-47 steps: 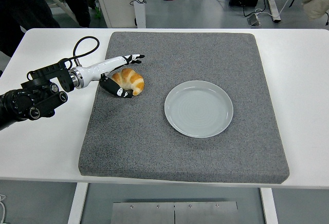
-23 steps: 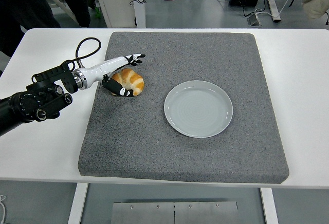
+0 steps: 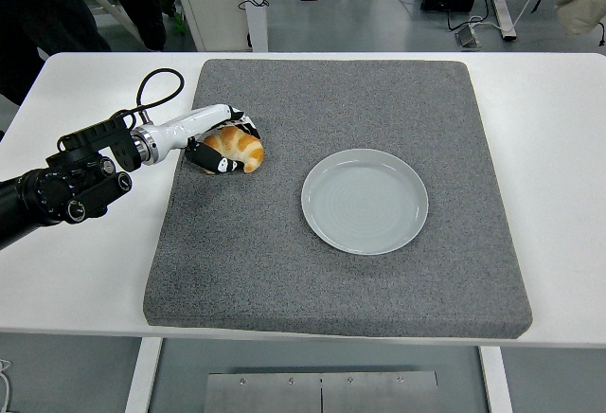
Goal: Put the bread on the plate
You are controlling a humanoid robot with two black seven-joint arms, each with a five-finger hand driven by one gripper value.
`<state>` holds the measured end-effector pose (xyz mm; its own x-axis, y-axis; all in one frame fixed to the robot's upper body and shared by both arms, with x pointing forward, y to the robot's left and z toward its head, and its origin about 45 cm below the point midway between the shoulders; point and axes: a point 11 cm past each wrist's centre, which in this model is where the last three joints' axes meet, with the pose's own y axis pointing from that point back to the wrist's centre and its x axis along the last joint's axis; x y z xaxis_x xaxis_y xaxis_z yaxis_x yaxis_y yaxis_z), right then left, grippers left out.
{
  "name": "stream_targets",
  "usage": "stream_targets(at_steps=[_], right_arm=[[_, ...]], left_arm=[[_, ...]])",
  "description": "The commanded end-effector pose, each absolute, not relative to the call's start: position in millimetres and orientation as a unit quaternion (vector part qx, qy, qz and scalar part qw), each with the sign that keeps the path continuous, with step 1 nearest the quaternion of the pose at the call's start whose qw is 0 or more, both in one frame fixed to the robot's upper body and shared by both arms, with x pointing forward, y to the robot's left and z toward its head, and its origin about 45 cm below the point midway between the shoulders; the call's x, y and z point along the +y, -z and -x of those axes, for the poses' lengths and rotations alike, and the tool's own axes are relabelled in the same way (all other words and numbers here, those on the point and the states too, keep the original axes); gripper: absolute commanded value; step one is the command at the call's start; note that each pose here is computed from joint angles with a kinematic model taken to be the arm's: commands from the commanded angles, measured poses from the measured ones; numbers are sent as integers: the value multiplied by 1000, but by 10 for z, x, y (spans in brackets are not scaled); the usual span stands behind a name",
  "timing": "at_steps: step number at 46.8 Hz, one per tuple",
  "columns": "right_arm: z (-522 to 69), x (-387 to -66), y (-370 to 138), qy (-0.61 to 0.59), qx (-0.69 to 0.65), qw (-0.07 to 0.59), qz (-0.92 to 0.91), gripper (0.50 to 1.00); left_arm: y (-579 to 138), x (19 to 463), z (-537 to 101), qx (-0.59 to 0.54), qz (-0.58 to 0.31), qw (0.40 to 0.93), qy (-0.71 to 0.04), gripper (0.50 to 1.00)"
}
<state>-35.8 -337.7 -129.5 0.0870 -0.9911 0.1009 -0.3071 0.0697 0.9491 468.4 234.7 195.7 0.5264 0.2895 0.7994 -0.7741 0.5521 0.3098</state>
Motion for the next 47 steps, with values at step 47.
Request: stream_targets(at_steps=[47], right_arm=[[358,-3373,1295,370,-566,463,-574,1000]], left_arm=[[-3717,2272,-5251,-498,-283,731,-371,500]])
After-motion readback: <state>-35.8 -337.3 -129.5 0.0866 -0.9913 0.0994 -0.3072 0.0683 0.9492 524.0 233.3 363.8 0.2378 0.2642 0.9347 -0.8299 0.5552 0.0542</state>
